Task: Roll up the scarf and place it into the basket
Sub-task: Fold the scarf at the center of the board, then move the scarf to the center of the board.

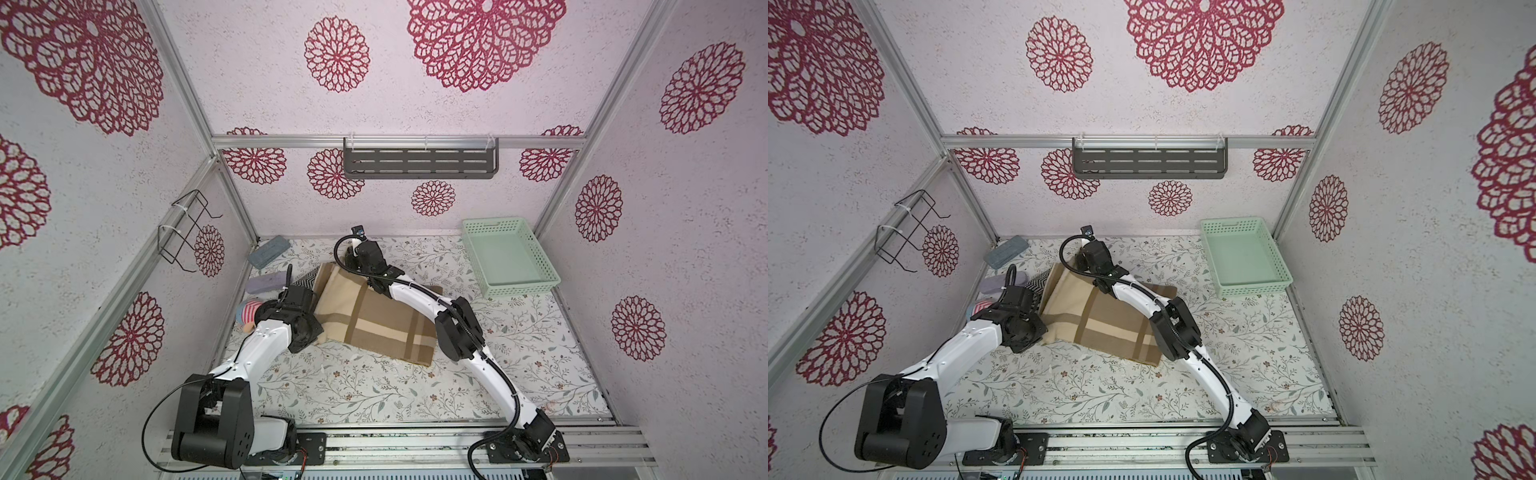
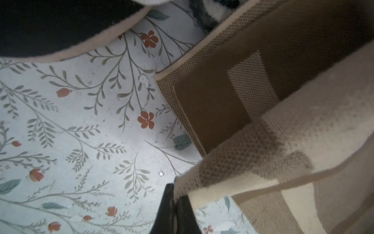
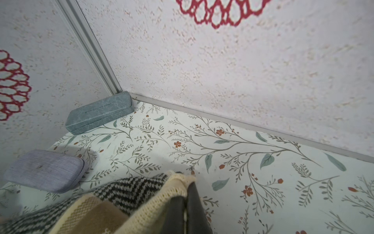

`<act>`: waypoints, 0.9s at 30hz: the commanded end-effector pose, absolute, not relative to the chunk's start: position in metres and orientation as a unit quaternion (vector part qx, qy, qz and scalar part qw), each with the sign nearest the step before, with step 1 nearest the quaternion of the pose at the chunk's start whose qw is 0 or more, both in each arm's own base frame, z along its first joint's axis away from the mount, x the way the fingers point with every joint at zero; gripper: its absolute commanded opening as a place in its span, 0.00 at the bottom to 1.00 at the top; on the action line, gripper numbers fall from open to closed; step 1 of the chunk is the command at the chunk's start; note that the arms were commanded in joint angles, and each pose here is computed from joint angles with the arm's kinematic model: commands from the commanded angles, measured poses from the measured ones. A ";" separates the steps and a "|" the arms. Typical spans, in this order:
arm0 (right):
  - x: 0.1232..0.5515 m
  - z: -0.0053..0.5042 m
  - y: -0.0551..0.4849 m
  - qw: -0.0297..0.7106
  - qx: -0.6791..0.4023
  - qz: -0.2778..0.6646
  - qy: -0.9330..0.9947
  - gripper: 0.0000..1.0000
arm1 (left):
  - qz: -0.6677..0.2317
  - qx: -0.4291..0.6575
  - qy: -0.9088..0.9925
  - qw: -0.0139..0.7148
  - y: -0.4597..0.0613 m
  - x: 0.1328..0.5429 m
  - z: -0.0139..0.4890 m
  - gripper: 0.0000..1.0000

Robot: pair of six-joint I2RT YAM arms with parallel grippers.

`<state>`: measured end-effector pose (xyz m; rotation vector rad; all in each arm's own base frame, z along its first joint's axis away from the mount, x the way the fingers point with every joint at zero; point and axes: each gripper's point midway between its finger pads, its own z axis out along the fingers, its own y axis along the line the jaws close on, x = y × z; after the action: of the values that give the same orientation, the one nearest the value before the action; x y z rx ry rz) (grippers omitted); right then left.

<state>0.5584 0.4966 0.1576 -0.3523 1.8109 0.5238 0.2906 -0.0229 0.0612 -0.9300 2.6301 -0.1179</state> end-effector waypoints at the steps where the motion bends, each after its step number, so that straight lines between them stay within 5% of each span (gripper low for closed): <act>1: 0.569 0.232 0.491 0.645 -0.096 0.260 0.712 0.06 | -0.040 -0.351 0.919 0.175 -0.017 0.297 0.052 0.13; 4: 0.569 0.236 0.494 0.648 -0.092 0.272 0.705 0.19 | -0.041 -0.361 0.916 0.168 -0.015 0.298 0.046 0.25; 7: 0.567 0.245 0.494 0.650 -0.092 0.276 0.702 0.43 | -0.049 -0.367 0.913 0.173 -0.014 0.299 0.051 0.48; 12: 0.559 0.269 0.495 0.649 -0.114 0.281 0.698 0.60 | -0.042 -0.363 0.904 0.220 -0.005 0.308 0.086 0.58; 17: 0.547 0.304 0.477 0.630 -0.127 0.259 0.721 0.71 | -0.017 -0.322 0.904 0.281 0.007 0.342 0.131 0.97; 27: 0.491 0.250 0.327 0.456 -0.024 0.169 0.873 0.67 | -0.006 -0.219 0.922 0.318 0.005 0.447 0.168 0.98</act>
<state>0.5062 0.3893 0.2495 -0.2325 2.0502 0.4562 0.4318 0.0051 0.1667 -0.6697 2.4082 -0.0392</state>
